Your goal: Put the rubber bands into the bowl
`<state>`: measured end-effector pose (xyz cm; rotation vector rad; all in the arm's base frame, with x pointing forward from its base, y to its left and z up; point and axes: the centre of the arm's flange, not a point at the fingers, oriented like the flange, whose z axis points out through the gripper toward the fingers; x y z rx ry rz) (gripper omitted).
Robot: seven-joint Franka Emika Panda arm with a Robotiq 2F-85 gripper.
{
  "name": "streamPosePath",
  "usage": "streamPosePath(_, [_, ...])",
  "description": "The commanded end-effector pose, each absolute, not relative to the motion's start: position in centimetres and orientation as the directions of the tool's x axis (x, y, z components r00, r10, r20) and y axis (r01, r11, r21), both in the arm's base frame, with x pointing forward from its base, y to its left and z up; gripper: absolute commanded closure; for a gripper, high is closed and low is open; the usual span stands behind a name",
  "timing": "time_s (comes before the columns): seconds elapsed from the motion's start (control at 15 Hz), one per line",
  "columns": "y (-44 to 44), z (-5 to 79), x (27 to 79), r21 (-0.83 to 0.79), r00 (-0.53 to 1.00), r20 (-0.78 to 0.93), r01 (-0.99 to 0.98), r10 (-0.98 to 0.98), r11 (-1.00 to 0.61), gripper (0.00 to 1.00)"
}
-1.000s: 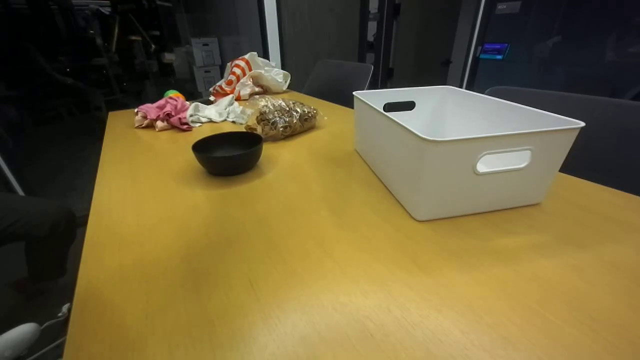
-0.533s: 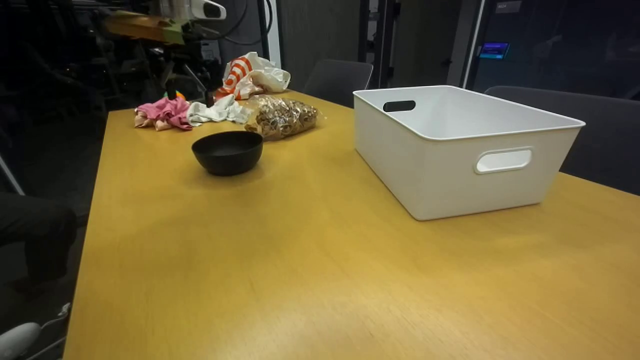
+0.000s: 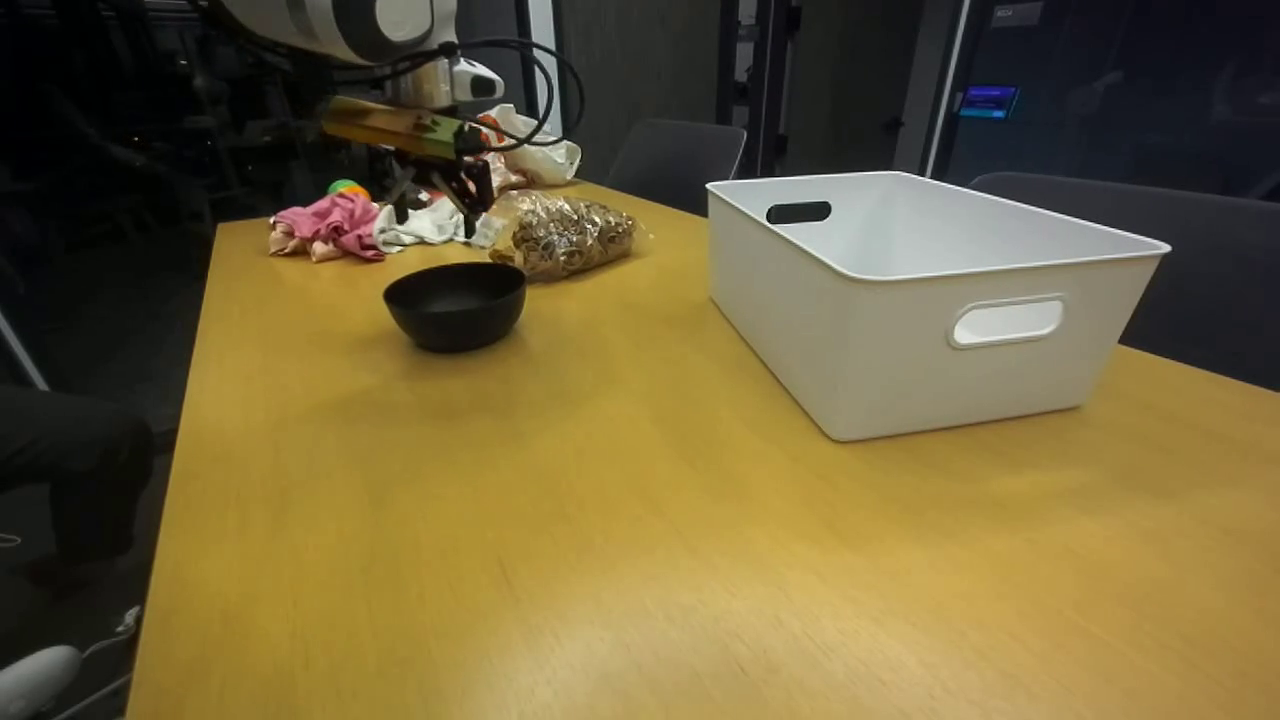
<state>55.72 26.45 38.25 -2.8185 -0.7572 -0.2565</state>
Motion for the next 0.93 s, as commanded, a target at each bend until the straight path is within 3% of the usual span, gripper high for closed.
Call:
streamPosePath(0.0, [27.8, 36.6, 59.9, -0.102, 0.824, 0.277, 0.536, 0.494, -0.838, 0.00])
streamPosePath(0.2, [27.3, 35.7, 61.7, -0.060, 0.819, 0.298, 0.529, 0.490, -0.847, 0.00])
streamPosePath(0.27, [26.6, 35.3, 59.6, -0.086, 0.825, 0.266, 0.536, 0.499, -0.840, 0.00])
streamPosePath(0.87, [26.8, 34.1, 61.1, -0.084, 0.822, 0.312, 0.524, 0.477, -0.847, 0.00])
